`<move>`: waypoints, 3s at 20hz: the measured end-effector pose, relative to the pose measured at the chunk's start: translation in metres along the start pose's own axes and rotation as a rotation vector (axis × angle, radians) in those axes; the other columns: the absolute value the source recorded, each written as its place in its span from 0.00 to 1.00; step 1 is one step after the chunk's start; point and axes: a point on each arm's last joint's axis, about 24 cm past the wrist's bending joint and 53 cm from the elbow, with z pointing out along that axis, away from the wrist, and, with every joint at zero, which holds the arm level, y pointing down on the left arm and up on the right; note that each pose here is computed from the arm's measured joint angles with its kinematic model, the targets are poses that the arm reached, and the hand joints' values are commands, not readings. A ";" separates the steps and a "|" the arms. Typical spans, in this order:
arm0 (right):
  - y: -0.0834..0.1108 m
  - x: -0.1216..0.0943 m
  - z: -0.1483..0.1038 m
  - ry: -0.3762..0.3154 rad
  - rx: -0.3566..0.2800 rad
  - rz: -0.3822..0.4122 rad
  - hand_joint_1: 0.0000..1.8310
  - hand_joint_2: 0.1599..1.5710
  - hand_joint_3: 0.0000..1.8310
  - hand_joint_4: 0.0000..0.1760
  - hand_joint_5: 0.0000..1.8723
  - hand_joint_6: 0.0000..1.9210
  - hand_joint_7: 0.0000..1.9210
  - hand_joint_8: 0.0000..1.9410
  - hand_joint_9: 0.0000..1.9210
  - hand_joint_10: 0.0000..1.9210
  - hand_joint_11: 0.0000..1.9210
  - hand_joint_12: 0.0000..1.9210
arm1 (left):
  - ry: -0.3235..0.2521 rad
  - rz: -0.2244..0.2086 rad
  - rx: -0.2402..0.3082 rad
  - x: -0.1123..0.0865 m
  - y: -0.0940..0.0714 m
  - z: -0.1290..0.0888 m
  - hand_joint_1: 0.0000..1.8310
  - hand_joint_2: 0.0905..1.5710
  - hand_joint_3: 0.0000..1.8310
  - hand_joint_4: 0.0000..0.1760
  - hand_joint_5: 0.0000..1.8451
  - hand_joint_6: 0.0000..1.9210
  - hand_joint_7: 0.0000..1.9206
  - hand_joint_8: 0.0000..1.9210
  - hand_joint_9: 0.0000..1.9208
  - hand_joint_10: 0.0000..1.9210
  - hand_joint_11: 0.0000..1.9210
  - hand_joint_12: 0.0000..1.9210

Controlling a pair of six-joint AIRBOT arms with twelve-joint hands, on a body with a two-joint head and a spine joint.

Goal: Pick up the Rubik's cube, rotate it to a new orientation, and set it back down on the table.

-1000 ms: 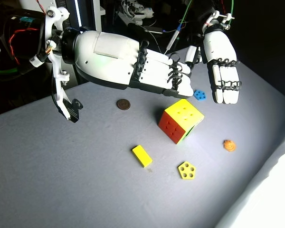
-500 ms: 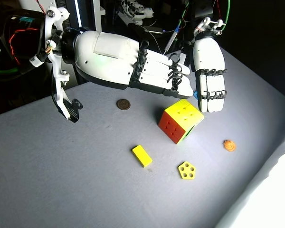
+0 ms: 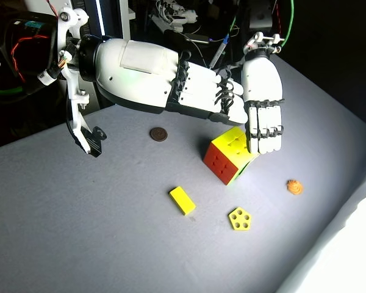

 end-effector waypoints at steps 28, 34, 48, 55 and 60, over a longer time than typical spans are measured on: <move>0.001 0.001 0.000 0.003 -0.003 -0.003 0.06 0.81 0.00 0.00 0.04 0.00 0.07 0.00 0.07 0.00 0.00 0.17 | 0.020 0.007 -0.051 0.015 0.016 0.038 0.52 0.65 0.00 0.00 0.00 0.00 0.00 0.00 0.00 0.00 0.00 0.00; 0.001 0.002 -0.001 0.007 -0.002 -0.003 0.03 0.82 0.00 0.00 0.04 0.00 0.07 0.00 0.06 0.00 0.00 0.09 | 0.029 0.028 -0.076 0.019 0.027 0.039 0.53 0.63 0.00 0.00 0.00 0.00 0.00 0.00 0.00 0.00 0.00 0.00; -0.006 0.005 -0.004 0.017 0.020 -0.002 0.04 0.82 0.00 0.00 0.05 0.00 0.08 0.00 0.07 0.00 0.00 0.12 | 0.018 0.026 -0.099 0.013 0.040 0.045 0.55 0.59 0.00 0.00 0.00 0.00 0.00 0.00 0.00 0.00 0.00 0.00; -0.006 0.005 -0.005 0.015 0.021 0.002 0.02 0.82 0.00 0.00 0.04 0.01 0.08 0.00 0.07 0.01 0.00 0.14 | 0.021 0.028 -0.096 0.014 0.038 0.045 0.55 0.59 0.00 0.00 0.00 0.00 0.00 0.00 0.00 0.00 0.00 0.00; -0.006 0.005 -0.005 0.016 0.021 0.003 0.06 0.81 0.00 0.00 0.06 0.01 0.09 0.00 0.08 0.01 0.00 0.17 | 0.022 0.031 -0.088 0.017 0.033 0.048 0.59 0.69 0.00 0.00 0.22 0.07 0.14 0.34 0.11 0.44 0.00 0.66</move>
